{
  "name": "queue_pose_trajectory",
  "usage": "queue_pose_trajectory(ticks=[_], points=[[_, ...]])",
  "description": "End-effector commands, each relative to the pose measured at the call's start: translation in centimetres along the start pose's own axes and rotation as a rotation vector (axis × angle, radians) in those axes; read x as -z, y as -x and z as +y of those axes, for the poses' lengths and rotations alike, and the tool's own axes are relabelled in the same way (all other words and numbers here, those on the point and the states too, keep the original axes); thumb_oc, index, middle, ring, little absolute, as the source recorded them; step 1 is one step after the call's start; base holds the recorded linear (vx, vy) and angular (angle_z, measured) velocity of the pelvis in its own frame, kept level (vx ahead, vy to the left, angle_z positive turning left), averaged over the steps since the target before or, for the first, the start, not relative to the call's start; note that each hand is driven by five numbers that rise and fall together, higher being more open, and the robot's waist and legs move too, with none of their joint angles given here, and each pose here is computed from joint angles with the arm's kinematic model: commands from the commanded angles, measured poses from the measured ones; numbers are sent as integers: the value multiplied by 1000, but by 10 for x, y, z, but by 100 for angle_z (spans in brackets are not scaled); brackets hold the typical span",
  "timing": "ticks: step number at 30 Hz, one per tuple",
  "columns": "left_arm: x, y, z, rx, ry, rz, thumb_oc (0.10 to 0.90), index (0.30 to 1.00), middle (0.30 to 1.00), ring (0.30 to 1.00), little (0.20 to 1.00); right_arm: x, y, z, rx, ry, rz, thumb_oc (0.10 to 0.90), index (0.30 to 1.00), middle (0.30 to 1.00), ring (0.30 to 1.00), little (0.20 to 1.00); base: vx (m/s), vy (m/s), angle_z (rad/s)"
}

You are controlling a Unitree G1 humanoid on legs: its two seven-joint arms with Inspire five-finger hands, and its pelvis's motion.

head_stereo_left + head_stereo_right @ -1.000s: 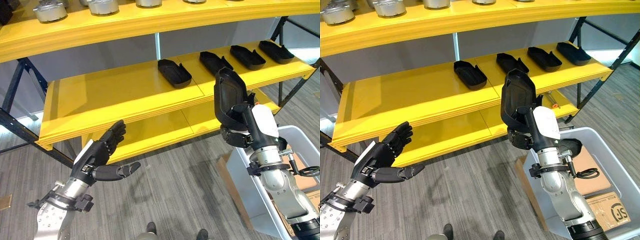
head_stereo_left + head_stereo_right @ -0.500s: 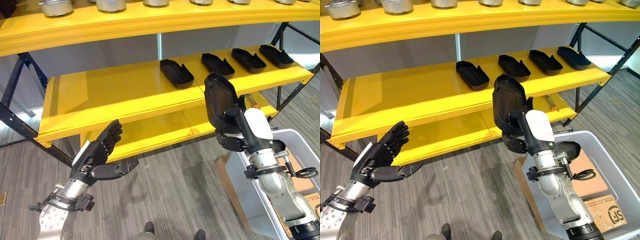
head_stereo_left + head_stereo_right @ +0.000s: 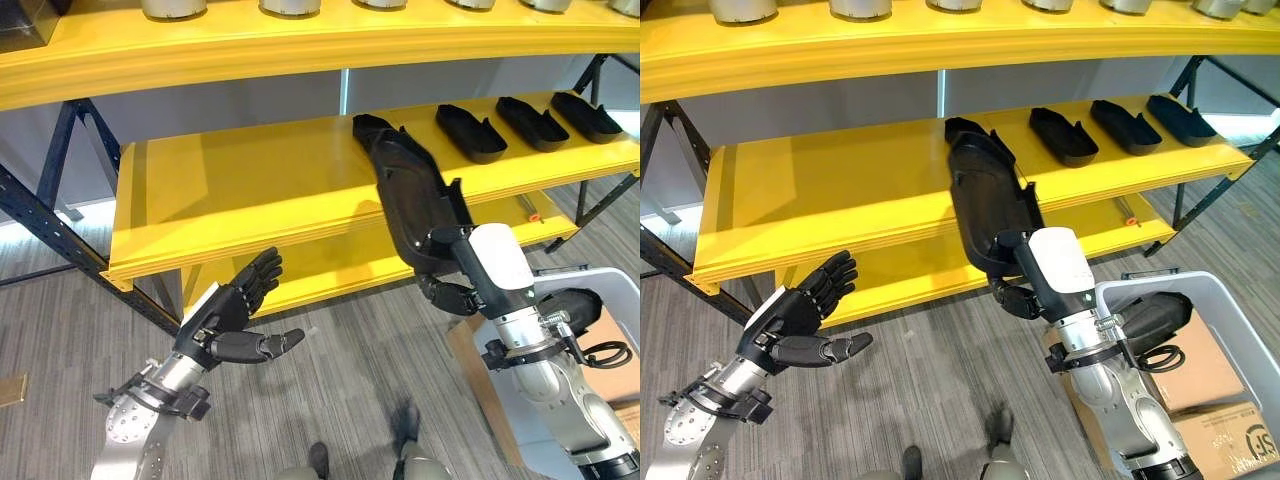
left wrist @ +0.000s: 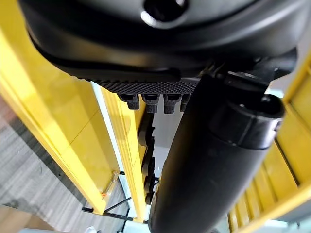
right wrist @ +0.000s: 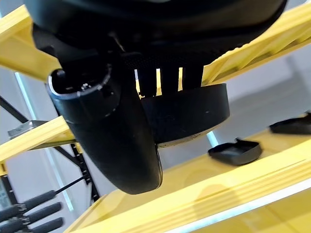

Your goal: Move parts from the plastic box to the shelf.

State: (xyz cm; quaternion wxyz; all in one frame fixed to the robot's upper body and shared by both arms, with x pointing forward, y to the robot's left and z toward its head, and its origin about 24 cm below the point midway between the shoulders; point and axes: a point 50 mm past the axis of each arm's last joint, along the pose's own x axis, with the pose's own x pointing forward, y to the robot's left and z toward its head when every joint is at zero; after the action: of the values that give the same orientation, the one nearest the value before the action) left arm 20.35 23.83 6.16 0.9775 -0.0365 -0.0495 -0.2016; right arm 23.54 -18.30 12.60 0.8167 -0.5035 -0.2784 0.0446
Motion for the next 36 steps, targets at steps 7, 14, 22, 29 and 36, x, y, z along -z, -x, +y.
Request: queue_pose_trajectory(ticks=[7,14,22,29,36], points=[[-49,-28,-32,204,23,-283,900,1000,1000,1000,1000,-28,-42,-69,304,154,-281,400,300,300,300,300,120,-139,37],[-43,-27,-42,260,66,-239,900,1000,1000,1000,1000,-23,-40,-66,249,156,-252,400,300,300,300,300,180,-188,28],[-39,-26,-36,165,44,-202,900,1000,1000,1000,1000,-28,-48,-50,182,141,-299,400,300,300,300,300,83,-180,6],[-39,-30,-38,197,50,-203,900,1000,1000,1000,1000,-37,-55,-47,190,204,-328,400,300,300,300,300,103,26,48],[-32,-26,-38,190,64,-194,900,1000,1000,1000,1000,-48,-66,-57,139,248,-399,400,300,300,300,300,185,428,-4]])
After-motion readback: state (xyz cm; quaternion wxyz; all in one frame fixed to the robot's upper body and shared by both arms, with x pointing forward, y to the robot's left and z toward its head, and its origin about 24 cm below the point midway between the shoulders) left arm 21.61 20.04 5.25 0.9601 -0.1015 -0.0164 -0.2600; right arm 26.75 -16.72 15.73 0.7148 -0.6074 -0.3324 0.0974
